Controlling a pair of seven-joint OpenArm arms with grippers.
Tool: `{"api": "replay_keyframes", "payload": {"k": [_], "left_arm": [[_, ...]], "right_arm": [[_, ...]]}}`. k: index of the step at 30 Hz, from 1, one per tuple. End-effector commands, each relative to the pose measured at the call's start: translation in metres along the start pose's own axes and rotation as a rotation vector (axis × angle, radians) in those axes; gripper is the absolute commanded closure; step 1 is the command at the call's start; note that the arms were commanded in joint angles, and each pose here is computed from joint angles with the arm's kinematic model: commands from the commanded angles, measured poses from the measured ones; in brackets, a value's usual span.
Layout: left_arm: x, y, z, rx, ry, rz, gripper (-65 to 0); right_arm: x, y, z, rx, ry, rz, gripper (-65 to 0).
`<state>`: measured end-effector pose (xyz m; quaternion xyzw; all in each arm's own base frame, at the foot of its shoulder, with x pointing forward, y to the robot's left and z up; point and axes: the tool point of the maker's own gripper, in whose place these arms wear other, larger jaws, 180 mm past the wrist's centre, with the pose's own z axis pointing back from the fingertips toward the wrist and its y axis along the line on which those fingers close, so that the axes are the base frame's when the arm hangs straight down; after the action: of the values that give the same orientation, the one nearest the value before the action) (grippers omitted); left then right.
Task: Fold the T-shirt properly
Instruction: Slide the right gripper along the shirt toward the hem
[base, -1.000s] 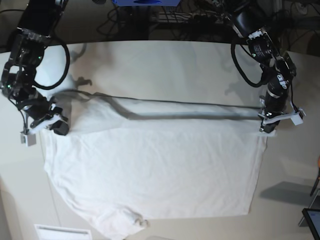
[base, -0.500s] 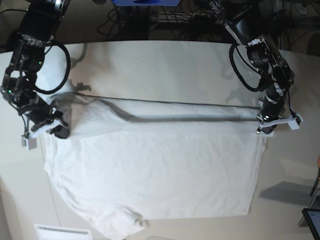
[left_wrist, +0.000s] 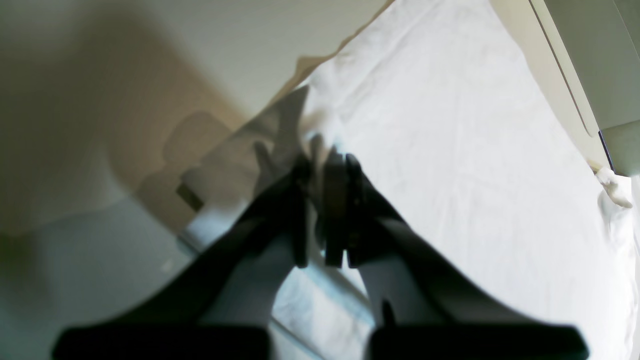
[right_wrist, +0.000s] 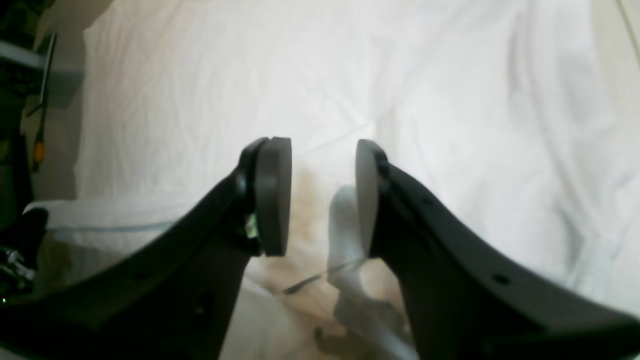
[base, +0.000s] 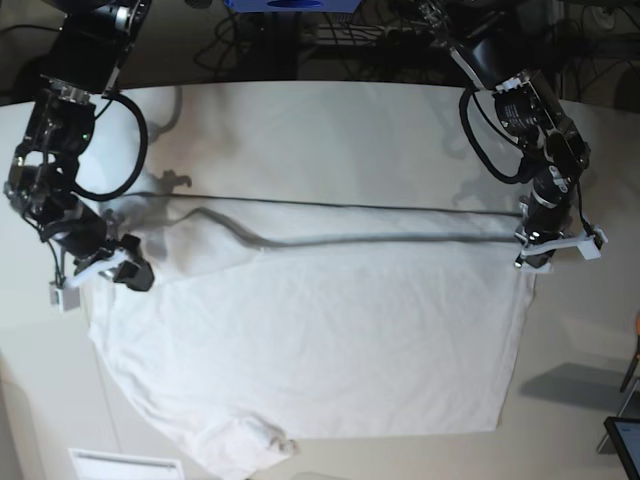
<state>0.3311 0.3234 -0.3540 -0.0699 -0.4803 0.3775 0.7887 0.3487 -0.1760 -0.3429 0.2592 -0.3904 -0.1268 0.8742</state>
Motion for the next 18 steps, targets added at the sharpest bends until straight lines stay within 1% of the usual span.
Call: {"api": "replay_keyframes", "payload": {"k": [1, 3, 5, 9, 11, 13, 15, 18], "left_arm": [[0.022, -0.009, 0.002, -0.023, -0.065, -0.022, 0.0], [0.023, -0.009, 0.002, -0.023, -0.065, -0.023, 0.0], [0.024, -0.009, 0.002, -0.023, -0.068, -0.025, 0.0], [0.025, -0.008, 0.002, -0.022, -0.068, -0.029, 0.0], [0.024, -0.008, 0.003, -0.021, -0.067, -0.029, 0.0], [0.024, -0.007, 0.003, -0.020, -0.066, -0.029, 0.0], [0.024, -0.007, 0.003, -0.020, -0.066, -0.030, 0.0], [0.025, -0.007, 0.004, -0.019, -0.071, -0.036, 0.0]], "right_arm": [[0.017, 0.005, 0.004, 0.015, -0.041, 0.023, -21.2], [0.014, 0.005, 0.006, 0.013, -0.024, 0.017, -21.2], [0.006, 0.002, 0.013, -0.015, -0.020, -0.011, -21.2], [0.003, 0.016, 0.033, -0.034, -0.082, -0.043, -21.5], [-0.006, 0.023, 0.040, -0.034, -0.086, -0.081, -21.5], [-0.024, 0.030, 0.040, -0.004, -0.052, -0.147, -21.6], [-0.036, 0.037, 0.039, 0.035, -0.026, -0.191, -21.6], [-0.054, 0.040, 0.038, 0.045, -0.003, -0.258, -21.6]]}}
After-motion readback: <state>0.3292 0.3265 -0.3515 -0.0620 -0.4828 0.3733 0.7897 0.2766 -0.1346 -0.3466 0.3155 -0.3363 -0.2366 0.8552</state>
